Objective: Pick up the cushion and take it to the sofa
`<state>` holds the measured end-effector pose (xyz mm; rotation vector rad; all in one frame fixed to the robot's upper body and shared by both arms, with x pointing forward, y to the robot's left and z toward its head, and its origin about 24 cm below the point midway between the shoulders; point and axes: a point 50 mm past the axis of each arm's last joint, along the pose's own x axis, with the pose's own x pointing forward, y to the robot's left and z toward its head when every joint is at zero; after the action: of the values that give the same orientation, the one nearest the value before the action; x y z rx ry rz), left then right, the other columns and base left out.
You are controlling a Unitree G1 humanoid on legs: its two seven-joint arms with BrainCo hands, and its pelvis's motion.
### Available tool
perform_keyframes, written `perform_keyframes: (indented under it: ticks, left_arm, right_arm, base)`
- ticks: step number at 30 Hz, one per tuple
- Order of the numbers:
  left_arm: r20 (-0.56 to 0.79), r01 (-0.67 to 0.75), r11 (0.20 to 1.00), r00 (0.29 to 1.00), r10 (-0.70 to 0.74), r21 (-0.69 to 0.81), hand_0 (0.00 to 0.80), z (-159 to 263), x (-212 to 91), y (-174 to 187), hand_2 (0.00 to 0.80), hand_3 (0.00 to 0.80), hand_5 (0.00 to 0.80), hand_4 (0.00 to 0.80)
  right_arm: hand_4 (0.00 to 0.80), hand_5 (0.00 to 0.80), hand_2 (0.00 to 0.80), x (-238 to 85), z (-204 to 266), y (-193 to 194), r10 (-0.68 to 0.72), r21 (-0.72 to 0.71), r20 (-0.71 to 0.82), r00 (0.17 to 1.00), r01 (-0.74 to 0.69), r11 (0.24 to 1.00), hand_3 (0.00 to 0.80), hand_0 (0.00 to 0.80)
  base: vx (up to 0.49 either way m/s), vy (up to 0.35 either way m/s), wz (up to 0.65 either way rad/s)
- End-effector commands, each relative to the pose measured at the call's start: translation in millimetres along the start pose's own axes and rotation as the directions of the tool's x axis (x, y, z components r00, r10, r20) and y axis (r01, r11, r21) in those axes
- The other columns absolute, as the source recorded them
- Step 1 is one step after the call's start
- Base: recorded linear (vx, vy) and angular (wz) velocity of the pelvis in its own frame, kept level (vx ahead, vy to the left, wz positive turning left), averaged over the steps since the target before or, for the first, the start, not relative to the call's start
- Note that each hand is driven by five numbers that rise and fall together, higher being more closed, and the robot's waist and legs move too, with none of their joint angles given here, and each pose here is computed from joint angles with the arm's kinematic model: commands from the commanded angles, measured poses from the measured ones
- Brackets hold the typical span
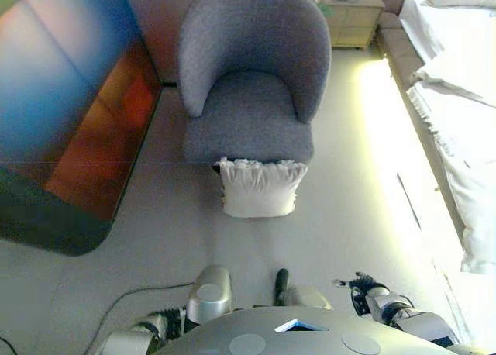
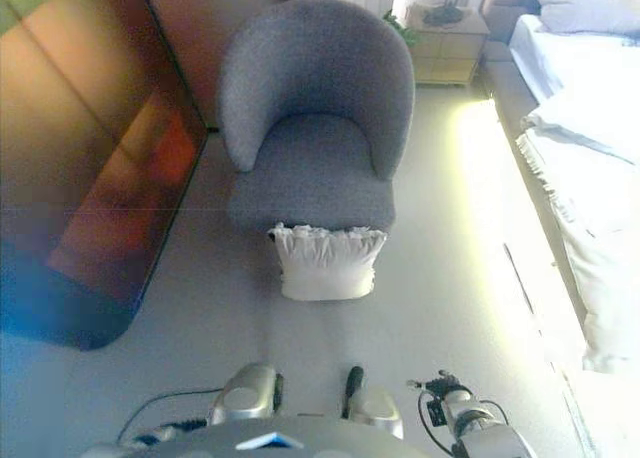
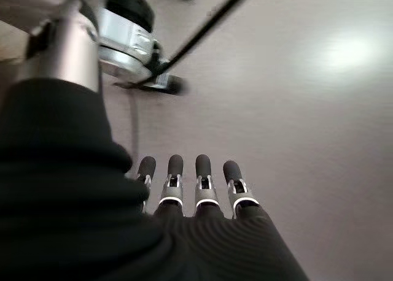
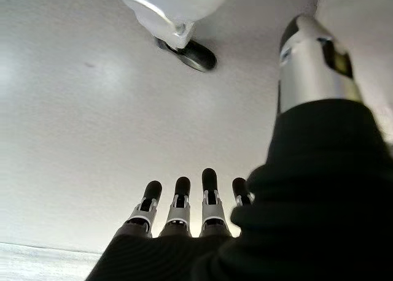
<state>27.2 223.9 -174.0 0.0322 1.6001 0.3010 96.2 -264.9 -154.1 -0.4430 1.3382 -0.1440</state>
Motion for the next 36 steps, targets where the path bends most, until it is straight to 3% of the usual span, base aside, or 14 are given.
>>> perform_keyframes:
  ticks: [1,14,19,22,30,36]
  left_arm:
    - [0.007,-0.042,0.999,0.999,0.042,0.032,0.000,-6,1,20,0.000,0.000,0.000,0.000]
    - [-0.041,-0.020,0.999,0.999,0.021,0.038,0.000,-12,1,17,0.000,0.000,0.000,0.000]
    - [-0.007,-0.047,0.998,0.999,0.047,0.038,0.000,7,-2,31,0.000,0.000,0.000,0.000]
    - [0.022,-0.076,0.996,0.997,0.075,0.043,0.000,22,-4,39,0.000,0.000,0.000,0.000]
    - [0.156,-0.088,0.994,0.985,0.079,0.056,0.000,69,-14,34,0.000,0.000,0.000,0.000]
    - [0.149,-0.107,0.994,0.983,0.106,-0.001,0.000,51,-9,31,0.000,0.000,0.000,0.000]
  right_arm:
    - [0.000,0.000,0.000,0,-3,2,0.001,0.021,0.006,1.000,-0.002,1.000,0.000,0.000]
    - [0.000,0.000,0.000,-2,-22,10,-0.008,0.017,-0.079,0.997,0.010,1.000,0.000,0.000]
    - [0.000,0.000,0.000,-2,-13,13,-0.003,-0.001,-0.015,1.000,0.003,1.000,0.000,0.000]
    - [0.000,0.000,0.000,-1,4,11,-0.019,0.065,0.036,0.999,0.017,0.998,0.000,0.000]
    - [0.000,0.000,0.000,-7,55,14,-0.017,0.023,0.236,0.972,0.012,1.000,0.000,0.000]
    - [0.000,0.000,0.000,-4,31,18,0.019,-0.029,0.183,0.983,-0.014,0.999,0.000,0.000]
  base:
    - [0.494,0.112,-0.15]
    - [0.490,0.159,-0.32]
    - [0.436,0.176,-0.05]
    - [0.394,0.124,-0.03]
    - [0.197,-0.197,0.13]
    - [0.274,-0.208,0.23]
